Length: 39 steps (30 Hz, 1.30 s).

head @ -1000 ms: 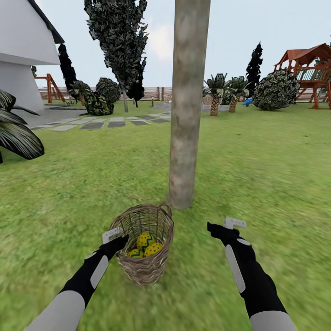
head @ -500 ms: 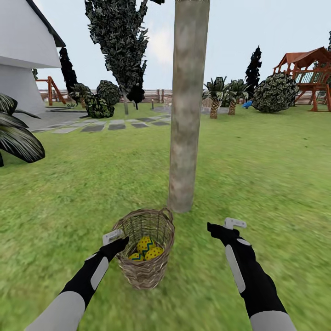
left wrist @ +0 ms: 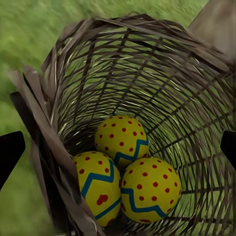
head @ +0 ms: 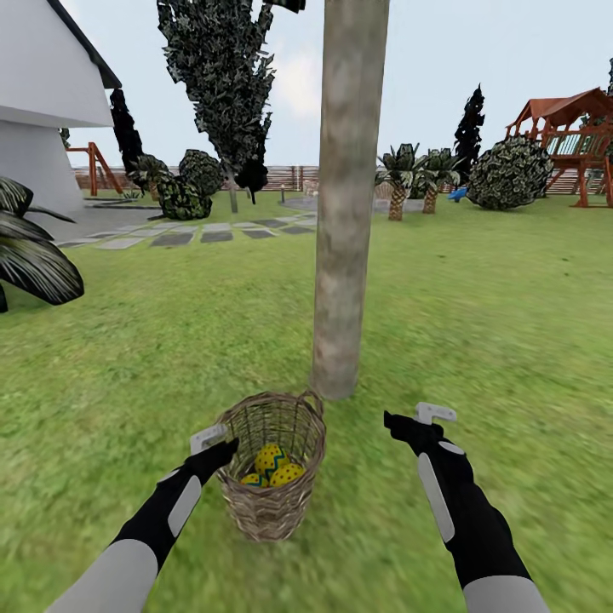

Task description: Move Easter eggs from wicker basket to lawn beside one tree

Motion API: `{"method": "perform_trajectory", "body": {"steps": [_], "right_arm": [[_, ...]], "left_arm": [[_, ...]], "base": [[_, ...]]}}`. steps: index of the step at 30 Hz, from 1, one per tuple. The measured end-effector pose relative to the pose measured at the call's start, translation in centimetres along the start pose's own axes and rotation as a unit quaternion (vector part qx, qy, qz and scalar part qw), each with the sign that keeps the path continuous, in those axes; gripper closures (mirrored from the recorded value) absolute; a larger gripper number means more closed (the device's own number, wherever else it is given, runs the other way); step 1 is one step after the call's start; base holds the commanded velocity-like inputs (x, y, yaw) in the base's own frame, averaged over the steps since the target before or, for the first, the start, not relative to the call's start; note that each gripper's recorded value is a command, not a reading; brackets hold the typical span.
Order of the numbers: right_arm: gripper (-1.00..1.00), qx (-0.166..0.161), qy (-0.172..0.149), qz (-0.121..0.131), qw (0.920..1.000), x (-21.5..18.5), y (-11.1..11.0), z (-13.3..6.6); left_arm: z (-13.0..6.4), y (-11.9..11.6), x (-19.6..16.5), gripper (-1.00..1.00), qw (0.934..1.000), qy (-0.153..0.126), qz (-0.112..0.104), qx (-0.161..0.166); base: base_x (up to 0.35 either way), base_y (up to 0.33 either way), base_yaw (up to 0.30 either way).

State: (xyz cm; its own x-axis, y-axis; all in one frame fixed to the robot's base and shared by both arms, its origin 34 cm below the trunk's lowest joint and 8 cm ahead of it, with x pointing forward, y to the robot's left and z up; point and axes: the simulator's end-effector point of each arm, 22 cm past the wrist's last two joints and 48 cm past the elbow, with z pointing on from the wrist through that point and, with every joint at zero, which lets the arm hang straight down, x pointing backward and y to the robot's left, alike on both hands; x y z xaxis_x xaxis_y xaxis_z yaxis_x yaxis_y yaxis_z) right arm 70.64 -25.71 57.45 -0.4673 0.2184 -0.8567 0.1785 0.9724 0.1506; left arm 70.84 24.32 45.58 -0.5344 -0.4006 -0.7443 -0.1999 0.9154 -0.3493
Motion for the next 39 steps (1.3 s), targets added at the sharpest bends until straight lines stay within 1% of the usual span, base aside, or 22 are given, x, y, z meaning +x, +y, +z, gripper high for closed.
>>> {"method": "perform_trajectory", "body": {"steps": [13, 19, 22, 27, 35, 39], "right_arm": [[-1.0, -0.002, 0.003, 0.002, 1.0, -2.5, 0.8, -0.8], [-1.0, -0.006, 0.005, 0.005, 1.0, -3.5, 1.6, -1.2], [-1.0, -0.004, 0.015, 0.003, 0.9999, -3.3, 1.7, -1.2], [-1.0, -0.004, 0.015, 0.001, 0.9999, -4.2, 2.0, -1.5], [-1.0, -0.006, 0.012, 0.001, 0.9999, -6.1, 2.4, -2.1], [-1.0, -0.007, 0.012, 0.001, 0.9999, -6.9, 2.6, -2.4]], "left_arm": [[-1.1, -1.1, -2.5, -1.0, 1.0, 0.0, -0.001, 0.0], [-1.6, -1.4, -3.7, -1.0, 1.0, -0.001, -0.001, -0.001], [-1.8, -1.7, -4.2, -1.0, 1.0, 0.0, -0.001, -0.001], [-2.3, -2.2, -5.1, -1.0, 1.0, 0.0, -0.001, 0.0], [-3.1, -3.2, -7.8, -1.0, 0.9999, -0.012, -0.001, 0.003], [-3.6, -3.9, -10.3, -1.0, 0.9995, -0.029, -0.002, 0.007]], "base": [[0.0, 0.0, 0.0], [0.0, 0.0, 0.0], [0.0, 0.0, 0.0], [0.0, 0.0, 0.0], [0.0, 0.0, 0.0], [0.0, 0.0, 0.0]]}}
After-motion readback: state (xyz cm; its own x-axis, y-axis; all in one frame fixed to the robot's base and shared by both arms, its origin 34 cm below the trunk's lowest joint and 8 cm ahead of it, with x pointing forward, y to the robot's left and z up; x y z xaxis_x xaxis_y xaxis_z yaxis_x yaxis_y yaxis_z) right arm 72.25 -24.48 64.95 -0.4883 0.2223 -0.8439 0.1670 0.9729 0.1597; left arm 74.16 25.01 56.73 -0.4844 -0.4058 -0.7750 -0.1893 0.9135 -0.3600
